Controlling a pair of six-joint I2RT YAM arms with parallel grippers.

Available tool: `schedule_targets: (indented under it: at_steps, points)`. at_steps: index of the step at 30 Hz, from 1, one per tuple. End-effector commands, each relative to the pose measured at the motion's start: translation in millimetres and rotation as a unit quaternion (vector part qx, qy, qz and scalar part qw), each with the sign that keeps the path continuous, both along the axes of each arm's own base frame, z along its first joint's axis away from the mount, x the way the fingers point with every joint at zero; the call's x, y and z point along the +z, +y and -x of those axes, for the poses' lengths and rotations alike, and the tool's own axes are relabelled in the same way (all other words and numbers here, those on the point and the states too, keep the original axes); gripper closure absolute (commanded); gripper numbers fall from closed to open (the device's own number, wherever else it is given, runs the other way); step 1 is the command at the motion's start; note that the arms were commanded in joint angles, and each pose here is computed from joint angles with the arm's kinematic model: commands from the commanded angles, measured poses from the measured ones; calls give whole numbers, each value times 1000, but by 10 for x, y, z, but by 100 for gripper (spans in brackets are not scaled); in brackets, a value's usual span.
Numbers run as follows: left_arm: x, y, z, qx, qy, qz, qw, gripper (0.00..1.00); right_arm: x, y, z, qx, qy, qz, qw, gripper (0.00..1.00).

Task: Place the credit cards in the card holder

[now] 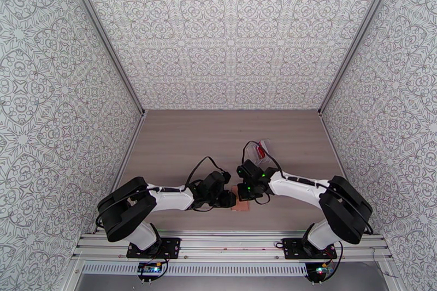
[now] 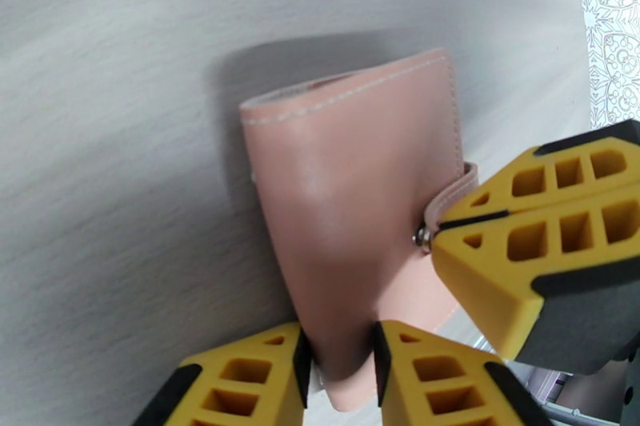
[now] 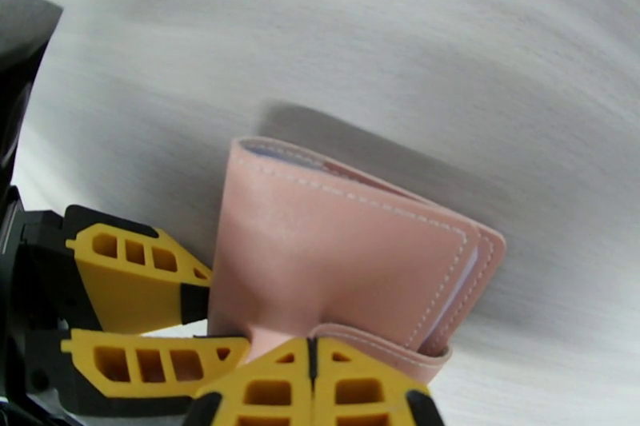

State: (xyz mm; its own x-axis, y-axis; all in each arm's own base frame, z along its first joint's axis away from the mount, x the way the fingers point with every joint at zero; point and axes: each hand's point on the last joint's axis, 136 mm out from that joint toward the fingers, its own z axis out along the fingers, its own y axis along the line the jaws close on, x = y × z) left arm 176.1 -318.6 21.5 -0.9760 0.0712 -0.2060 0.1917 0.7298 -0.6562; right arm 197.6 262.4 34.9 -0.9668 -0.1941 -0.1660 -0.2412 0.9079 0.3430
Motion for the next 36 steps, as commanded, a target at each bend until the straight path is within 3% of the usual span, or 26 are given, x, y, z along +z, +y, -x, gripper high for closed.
schedule_targets:
  at_steps: [1,13,36]
  points:
    - [-86,-7,35,-12,-4,-17,1000,69,-240,-38,157,15,29,35,999,100]
    - [-98,2,41,-11,-4,-17,1000,69,-335,-112,183,15,34,70,997,100]
    - [-34,63,12,3,-14,-14,1000,68,150,17,70,3,-21,5,1000,100]
